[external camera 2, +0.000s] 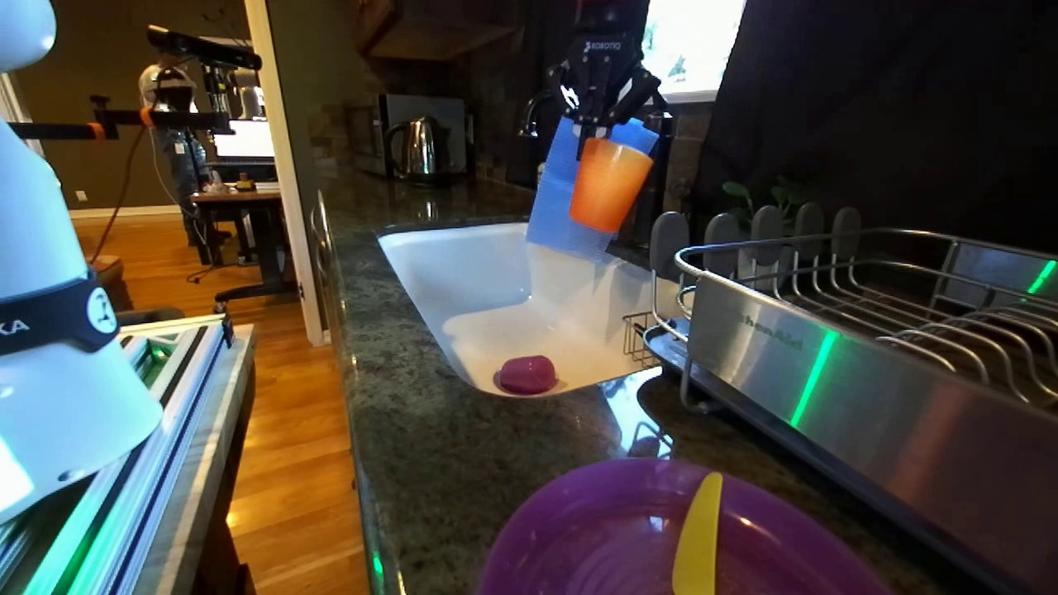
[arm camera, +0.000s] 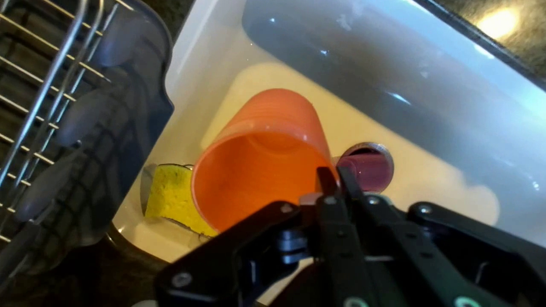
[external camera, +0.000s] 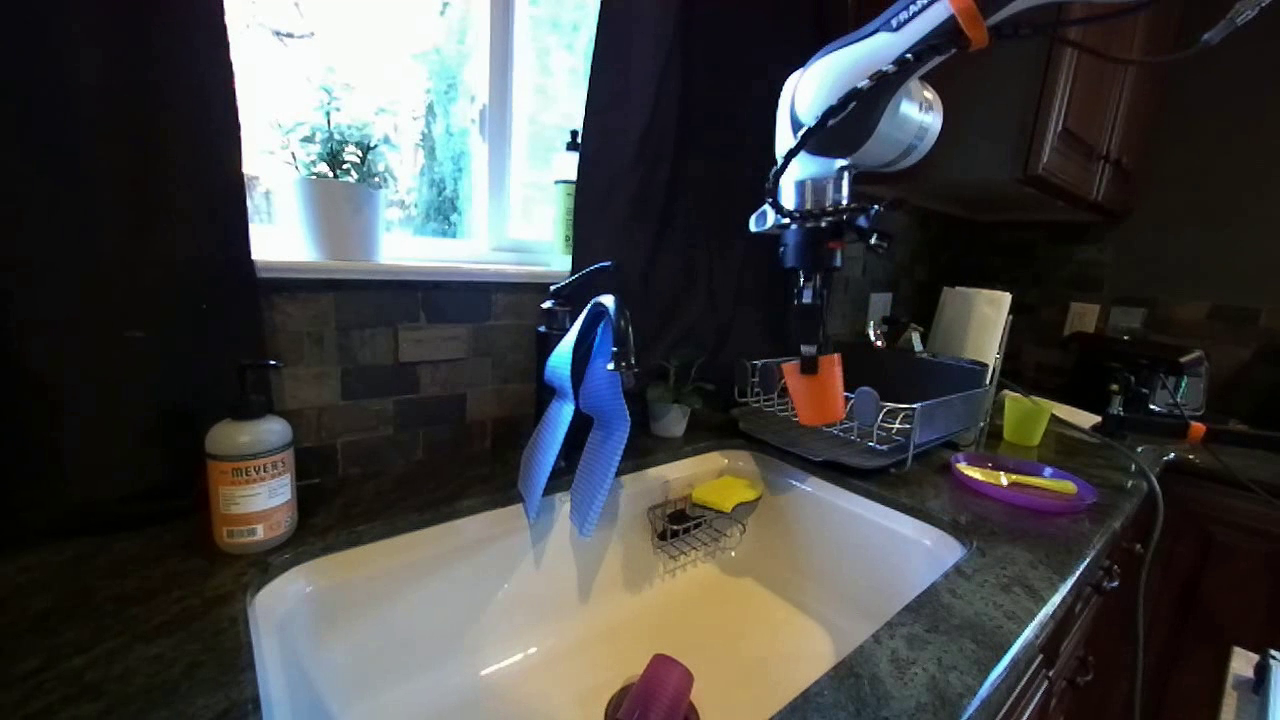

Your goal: Put the orange cup inside the sink

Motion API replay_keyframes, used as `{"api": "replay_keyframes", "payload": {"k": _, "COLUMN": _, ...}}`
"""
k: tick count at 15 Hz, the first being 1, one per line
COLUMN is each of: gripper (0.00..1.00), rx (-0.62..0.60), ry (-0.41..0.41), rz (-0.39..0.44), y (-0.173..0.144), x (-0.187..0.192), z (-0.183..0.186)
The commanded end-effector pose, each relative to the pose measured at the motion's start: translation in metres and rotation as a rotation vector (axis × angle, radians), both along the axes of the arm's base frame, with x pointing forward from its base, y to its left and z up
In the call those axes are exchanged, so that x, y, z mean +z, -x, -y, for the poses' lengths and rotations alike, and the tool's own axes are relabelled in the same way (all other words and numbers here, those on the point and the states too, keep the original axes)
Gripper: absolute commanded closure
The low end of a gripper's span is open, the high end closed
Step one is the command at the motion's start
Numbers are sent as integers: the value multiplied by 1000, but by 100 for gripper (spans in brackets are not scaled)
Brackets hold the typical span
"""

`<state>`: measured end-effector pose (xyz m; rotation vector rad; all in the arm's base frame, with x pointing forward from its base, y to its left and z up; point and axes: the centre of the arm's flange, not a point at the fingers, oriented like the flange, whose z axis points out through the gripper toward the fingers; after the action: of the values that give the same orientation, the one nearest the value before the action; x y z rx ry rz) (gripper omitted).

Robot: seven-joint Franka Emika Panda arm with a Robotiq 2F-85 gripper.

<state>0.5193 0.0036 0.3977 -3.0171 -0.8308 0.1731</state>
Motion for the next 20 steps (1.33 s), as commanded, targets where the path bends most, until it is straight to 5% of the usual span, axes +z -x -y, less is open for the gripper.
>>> {"api": "replay_keyframes", "payload": {"k": 1, "gripper": 99, "rx": -171, "ry": -12, "rz": 57, "y": 37, "x": -19, "z": 20}}
{"api": "replay_keyframes", "payload": {"k": 3, "gripper": 95, "rx": -119, "ry": -7, "rz": 24, "y": 19, "x": -21, "z": 12}}
{"api": "replay_keyframes", "payload": {"k": 13, "gripper": 99, "rx": -167, "ry": -27, "rz": 22, "y": 26, "x": -21, "z": 27}}
{"api": "replay_keyframes", "payload": {"k": 17, "gripper": 99, "rx": -207, "ry": -6, "rz": 167, "y": 14, "x": -54, "z": 20}}
{"api": "replay_keyframes", "payload": {"k": 20, "gripper": 99, "rx": -182, "ry": 12, "rz": 141, "y": 14, "x": -84, "z": 7}}
